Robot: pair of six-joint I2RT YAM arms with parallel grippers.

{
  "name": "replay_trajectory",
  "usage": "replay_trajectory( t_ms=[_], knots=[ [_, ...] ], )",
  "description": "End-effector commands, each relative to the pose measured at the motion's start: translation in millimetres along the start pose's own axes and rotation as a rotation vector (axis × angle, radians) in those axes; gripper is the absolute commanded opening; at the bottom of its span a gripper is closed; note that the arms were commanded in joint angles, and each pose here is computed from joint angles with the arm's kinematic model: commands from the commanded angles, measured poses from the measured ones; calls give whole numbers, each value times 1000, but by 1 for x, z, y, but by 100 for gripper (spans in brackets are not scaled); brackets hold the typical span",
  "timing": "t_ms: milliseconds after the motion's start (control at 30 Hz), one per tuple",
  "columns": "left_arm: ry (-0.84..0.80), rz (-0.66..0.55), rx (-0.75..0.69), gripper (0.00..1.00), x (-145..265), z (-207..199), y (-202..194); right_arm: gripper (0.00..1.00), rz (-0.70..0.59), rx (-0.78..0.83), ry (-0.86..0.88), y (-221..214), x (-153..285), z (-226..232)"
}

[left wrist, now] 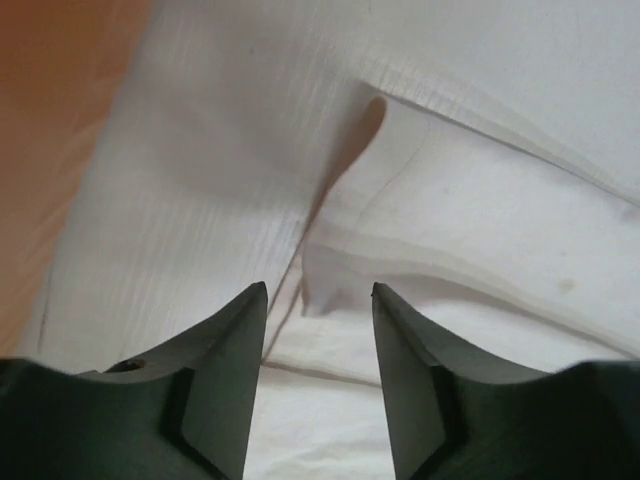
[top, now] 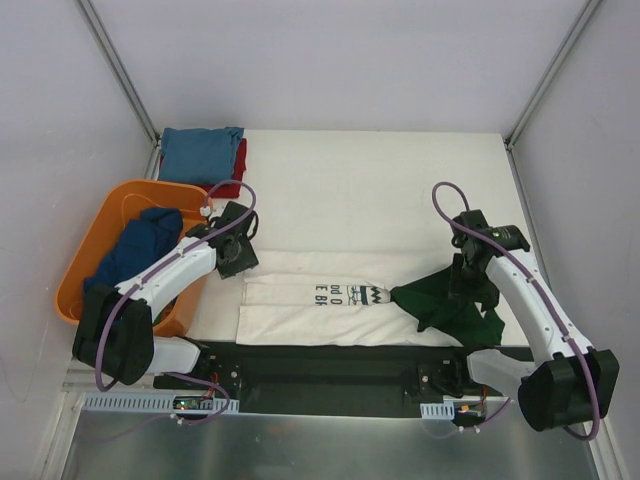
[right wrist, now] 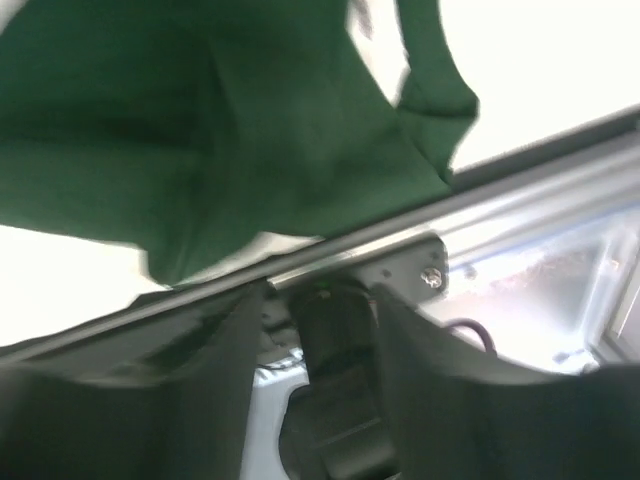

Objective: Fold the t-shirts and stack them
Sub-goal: Fold the other side of the tshirt into a rectangle

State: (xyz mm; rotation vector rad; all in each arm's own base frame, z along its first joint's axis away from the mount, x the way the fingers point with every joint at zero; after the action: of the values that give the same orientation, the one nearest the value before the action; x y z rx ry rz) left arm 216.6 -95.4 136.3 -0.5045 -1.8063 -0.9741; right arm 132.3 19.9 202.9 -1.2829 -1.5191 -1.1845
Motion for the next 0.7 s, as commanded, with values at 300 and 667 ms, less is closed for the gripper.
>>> replay_trajectory(
  t_ms=[300,667],
  knots=[
    [-158,4,-3,99,33,-14,2,90,-123,-65,-25,1,33,-12],
    [-213,92,-122,99,32,-56,-20,97,-274,-97,447,70,9,52]
  ],
)
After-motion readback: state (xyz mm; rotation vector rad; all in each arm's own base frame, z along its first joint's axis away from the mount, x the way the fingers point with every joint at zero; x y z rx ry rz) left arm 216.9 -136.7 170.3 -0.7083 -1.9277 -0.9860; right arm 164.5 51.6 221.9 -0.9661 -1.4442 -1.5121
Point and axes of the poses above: each gripper's point midway between its finger pads, its own x axis back along the fingers, its own z axis along the line the jaws close on, y = z × x, the point moved 8 cm from there along x, back along the fingers, and after that the axes turned 13 degrees about x, right-handed, at the moved point
